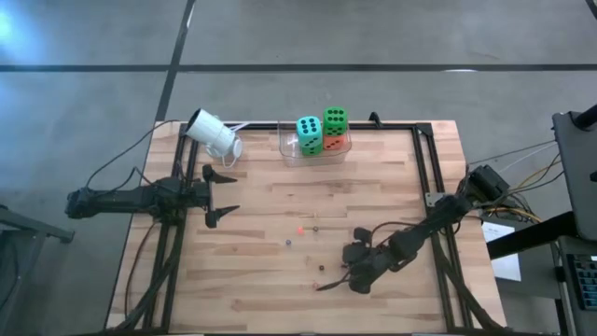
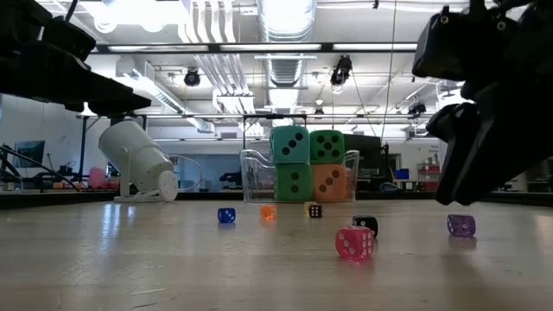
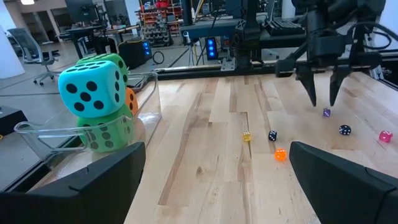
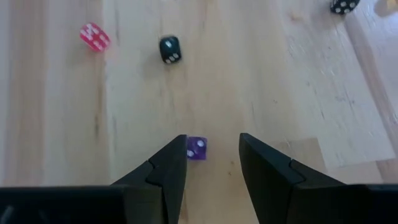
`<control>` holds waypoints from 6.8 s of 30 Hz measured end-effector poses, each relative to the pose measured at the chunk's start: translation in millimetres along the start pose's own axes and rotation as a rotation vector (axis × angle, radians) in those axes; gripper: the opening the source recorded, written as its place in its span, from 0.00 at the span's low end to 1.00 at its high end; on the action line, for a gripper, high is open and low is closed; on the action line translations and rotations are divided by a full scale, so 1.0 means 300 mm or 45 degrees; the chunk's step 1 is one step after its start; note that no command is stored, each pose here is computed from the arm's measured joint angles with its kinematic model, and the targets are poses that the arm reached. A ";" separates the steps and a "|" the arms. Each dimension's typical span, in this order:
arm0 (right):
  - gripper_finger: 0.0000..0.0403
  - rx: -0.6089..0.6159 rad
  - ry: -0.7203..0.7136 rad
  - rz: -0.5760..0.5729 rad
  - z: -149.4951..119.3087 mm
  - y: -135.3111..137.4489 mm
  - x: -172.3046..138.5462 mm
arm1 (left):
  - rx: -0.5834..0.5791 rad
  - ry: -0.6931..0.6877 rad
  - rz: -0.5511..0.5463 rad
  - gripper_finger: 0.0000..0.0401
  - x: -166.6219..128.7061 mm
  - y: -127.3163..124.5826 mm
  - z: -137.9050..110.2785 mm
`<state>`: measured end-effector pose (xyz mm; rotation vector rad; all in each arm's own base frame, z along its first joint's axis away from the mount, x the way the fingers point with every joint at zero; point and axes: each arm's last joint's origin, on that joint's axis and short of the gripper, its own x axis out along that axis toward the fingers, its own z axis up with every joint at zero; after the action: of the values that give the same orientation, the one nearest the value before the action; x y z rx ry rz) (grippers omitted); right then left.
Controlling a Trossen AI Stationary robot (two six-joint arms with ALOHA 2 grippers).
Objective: Pick & Place Dice
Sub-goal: Put the small violet dice into the transparent bin, then put the small yellow dice into the transparent bin
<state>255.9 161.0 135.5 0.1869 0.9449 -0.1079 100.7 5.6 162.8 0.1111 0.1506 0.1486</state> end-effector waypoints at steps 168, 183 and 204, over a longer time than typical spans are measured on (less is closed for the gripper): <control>0.16 0.293 -0.420 -0.500 0.394 -1.002 -0.162 | 0.000 0.000 0.000 1.00 0.000 0.000 0.000; 0.40 0.314 -0.390 -0.488 0.389 -1.005 -0.145 | 0.000 0.000 0.000 1.00 0.000 0.000 0.000; 0.52 0.330 -0.373 -0.455 0.384 -1.003 -0.142 | 0.000 0.000 0.001 1.00 0.000 0.000 0.000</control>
<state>270.5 -156.6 202.5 0.2328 0.6608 -0.5746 100.7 5.6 162.9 0.1110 0.1503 0.1491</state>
